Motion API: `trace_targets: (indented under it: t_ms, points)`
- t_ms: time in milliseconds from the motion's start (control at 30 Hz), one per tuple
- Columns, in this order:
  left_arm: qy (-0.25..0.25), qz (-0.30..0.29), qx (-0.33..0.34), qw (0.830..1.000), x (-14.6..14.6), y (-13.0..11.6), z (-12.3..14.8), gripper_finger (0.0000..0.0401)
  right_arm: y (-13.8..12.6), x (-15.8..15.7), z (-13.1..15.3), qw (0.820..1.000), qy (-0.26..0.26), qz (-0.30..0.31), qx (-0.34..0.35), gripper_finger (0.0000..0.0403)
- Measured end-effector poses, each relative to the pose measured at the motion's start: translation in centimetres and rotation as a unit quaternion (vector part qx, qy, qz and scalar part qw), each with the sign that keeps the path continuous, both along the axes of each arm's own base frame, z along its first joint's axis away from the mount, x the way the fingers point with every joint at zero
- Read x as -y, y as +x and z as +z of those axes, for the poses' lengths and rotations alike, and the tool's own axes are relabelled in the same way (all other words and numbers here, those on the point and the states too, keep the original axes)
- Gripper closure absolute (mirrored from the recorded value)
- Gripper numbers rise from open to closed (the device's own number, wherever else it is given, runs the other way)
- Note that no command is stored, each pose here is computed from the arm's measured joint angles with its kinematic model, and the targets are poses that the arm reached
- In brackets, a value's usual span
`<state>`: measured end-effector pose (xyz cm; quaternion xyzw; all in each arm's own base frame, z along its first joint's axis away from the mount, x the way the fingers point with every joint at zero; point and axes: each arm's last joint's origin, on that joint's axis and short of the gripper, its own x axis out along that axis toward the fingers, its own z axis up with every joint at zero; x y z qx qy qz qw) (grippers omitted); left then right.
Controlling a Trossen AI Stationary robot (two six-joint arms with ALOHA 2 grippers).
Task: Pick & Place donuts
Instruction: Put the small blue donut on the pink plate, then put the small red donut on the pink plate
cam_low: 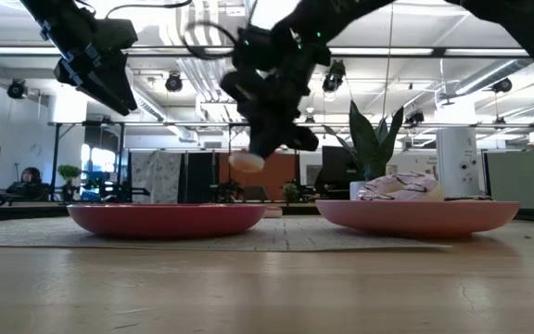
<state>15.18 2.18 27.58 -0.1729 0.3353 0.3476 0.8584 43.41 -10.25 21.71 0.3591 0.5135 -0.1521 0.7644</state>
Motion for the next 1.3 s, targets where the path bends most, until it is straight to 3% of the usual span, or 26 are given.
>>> trace_targets:
  t_ms: [200,367,567,767,1100,1300]
  points:
    - [0.006,-0.003,0.001,1.0,0.0,0.1,0.0,0.0261,2.0,-5.6,-2.4,0.998,0.006,0.062,-0.003,0.0394]
    - [0.006,-0.003,0.0,1.0,0.0,0.1,0.0,0.0261,2.6,-8.4,-3.9,0.997,0.015,0.067,-0.017,0.0394]
    - [0.005,-0.004,0.0,1.0,0.0,0.1,0.0,0.0261,3.0,-9.3,-6.0,0.998,0.013,0.053,-0.04,0.0389]
    - [0.003,-0.006,-0.001,1.0,0.0,0.1,0.0,0.0261,3.0,-8.9,-6.0,0.997,-0.056,0.0,-0.053,0.0385]
    - [0.006,-0.012,-0.004,1.0,0.0,0.1,0.0,0.0261,2.9,-9.5,-5.8,0.997,-0.058,0.019,-0.053,0.0288]
    - [0.011,-0.017,-0.008,1.0,0.0,0.1,0.0,0.0261,2.4,-9.5,-3.3,0.991,-0.125,0.033,-0.029,0.024]
